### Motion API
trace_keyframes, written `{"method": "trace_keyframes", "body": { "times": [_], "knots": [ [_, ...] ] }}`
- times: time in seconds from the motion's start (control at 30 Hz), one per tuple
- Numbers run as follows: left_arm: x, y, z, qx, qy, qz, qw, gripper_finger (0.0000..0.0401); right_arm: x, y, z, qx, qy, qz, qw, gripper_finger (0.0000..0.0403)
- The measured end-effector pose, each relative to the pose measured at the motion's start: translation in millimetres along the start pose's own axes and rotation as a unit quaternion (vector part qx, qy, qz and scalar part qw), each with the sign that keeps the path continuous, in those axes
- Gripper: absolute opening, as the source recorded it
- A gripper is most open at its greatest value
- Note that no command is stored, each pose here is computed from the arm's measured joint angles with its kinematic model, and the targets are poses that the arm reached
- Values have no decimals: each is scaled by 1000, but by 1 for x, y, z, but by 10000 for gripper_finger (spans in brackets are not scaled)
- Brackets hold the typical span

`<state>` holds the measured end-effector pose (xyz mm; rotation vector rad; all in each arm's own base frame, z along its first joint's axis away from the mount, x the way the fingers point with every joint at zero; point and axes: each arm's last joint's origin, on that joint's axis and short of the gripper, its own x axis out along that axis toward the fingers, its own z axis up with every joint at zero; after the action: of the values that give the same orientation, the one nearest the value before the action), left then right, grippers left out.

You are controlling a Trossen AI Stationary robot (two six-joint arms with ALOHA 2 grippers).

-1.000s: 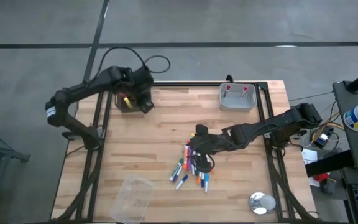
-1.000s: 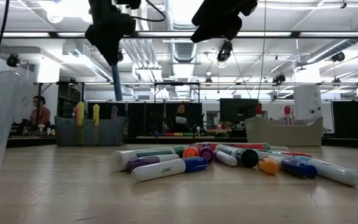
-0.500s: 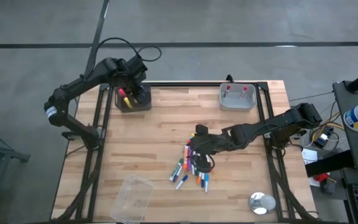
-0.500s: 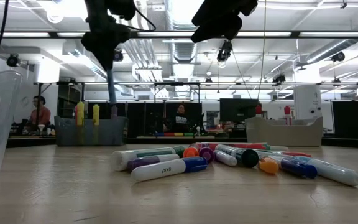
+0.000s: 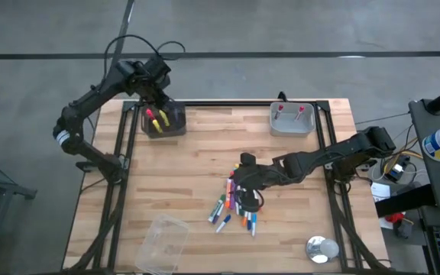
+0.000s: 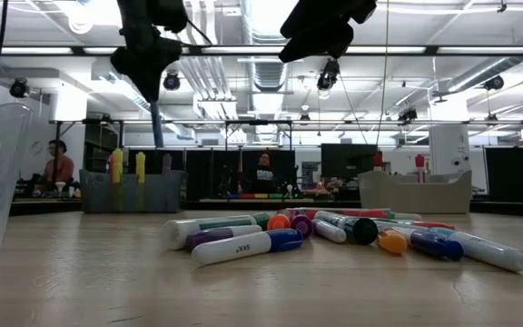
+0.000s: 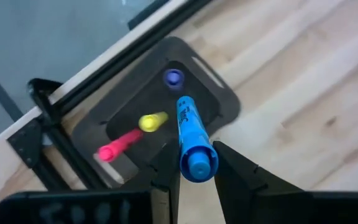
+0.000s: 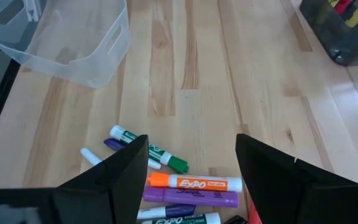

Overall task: Pick & Place Markers
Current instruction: Put the blue highlighter pen into the black bin

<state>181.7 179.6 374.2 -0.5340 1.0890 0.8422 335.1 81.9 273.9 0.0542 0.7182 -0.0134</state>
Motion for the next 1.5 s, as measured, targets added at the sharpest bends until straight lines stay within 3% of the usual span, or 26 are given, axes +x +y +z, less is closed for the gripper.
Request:
{"method": "trace_keyframes", "body": {
  "times": [0.23,0.47,0.97,1.5],
  "knots": [
    [12,31,8,-69,18,26,997,78,0,0,0,-9,0,0,1000,236],
    [19,47,24,-99,19,23,995,78,0,0,0,-9,0,0,1000,240],
    [46,55,52,-112,73,20,991,78,1,0,-1,-9,1,0,1000,240],
    [73,60,57,-171,97,25,980,78,4,-1,-8,-9,13,-3,1000,236]
  ]
}}
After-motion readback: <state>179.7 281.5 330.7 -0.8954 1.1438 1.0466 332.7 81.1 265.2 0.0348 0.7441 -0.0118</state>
